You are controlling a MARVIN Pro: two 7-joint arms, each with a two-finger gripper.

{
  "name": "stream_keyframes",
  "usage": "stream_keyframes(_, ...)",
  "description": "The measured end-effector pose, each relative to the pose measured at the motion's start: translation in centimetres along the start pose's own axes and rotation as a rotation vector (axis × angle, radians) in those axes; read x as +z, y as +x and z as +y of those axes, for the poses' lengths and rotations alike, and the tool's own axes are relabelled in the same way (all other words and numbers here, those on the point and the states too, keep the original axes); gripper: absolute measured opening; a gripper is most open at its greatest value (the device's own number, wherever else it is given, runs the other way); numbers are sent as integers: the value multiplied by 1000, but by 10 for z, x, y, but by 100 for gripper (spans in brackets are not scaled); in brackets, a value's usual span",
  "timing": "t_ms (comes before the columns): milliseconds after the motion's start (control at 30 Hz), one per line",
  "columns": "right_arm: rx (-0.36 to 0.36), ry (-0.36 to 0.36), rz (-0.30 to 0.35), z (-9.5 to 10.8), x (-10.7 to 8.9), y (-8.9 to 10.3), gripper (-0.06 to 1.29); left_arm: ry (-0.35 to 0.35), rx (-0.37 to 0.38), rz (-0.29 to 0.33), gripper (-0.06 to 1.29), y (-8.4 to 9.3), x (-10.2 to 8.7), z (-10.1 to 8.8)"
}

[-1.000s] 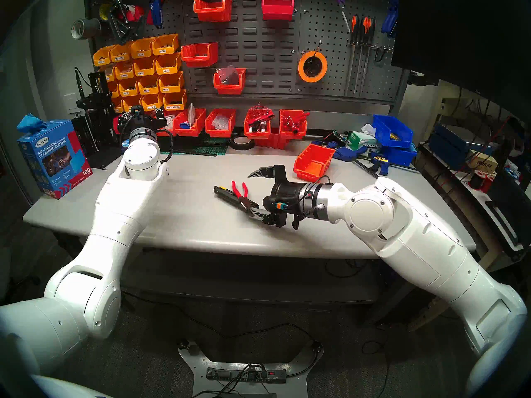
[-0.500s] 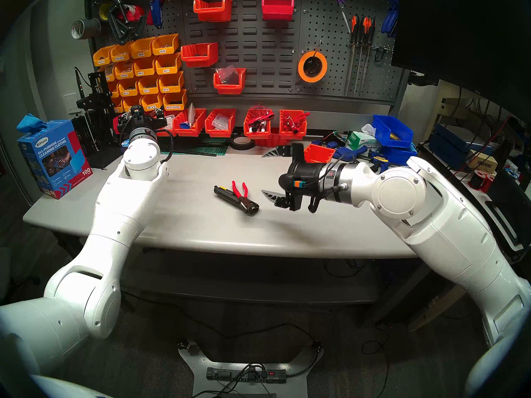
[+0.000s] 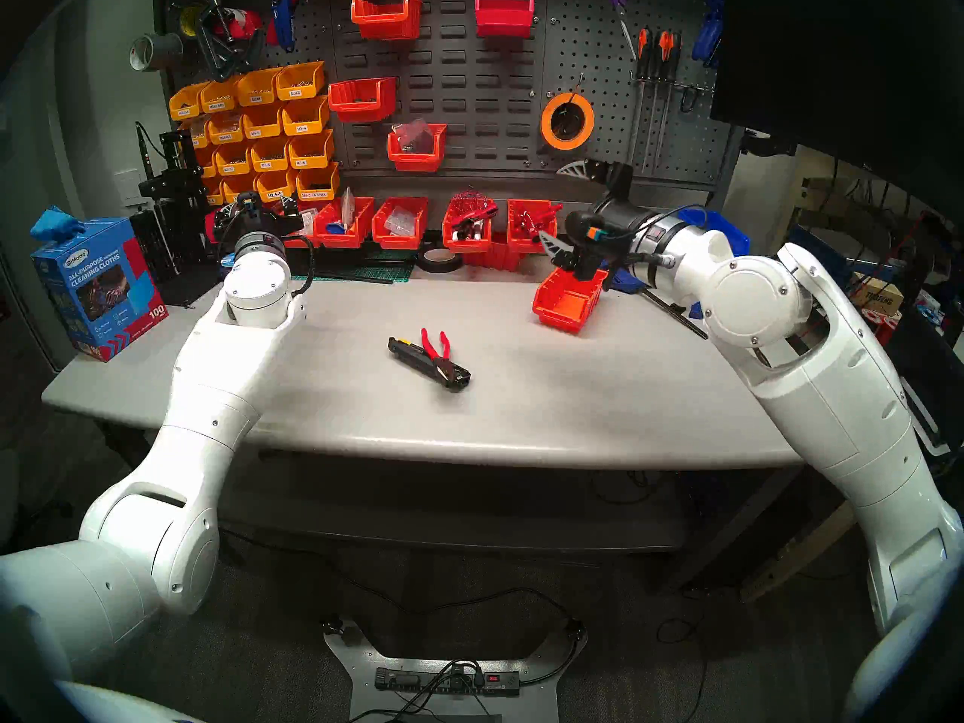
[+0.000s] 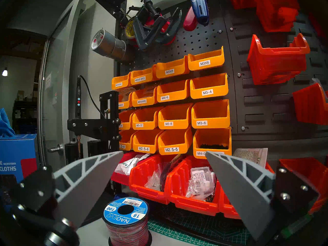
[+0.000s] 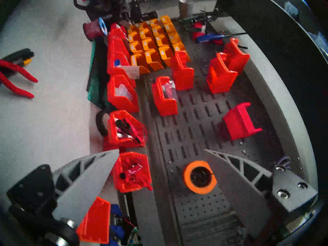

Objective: Take out tools from the storage box

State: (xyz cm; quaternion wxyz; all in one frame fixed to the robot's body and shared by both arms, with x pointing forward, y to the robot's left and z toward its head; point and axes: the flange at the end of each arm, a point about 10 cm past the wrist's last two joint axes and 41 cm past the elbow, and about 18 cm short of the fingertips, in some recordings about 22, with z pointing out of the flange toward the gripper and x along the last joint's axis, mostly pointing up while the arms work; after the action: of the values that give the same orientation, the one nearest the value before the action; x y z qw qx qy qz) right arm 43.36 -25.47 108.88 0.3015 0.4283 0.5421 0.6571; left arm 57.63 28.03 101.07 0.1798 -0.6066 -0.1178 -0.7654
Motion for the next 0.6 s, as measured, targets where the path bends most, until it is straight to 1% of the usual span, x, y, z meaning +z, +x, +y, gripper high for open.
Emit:
stream_keyframes(333,-5,-256,-247,30,-1,-47,122,-1,0,0,126,0,0,0)
stream_keyframes(467,-21,-353,-346,37,-5,-62,122,-1,0,0,126,0,0,0)
stream_keyframes(500,-26,-385,-382,39,-6,-66,122,-1,0,0,126,0,0,0)
stream_keyframes(600,-34,-444,-447,38,-10,-74,122,-1,0,0,126,0,0,0)
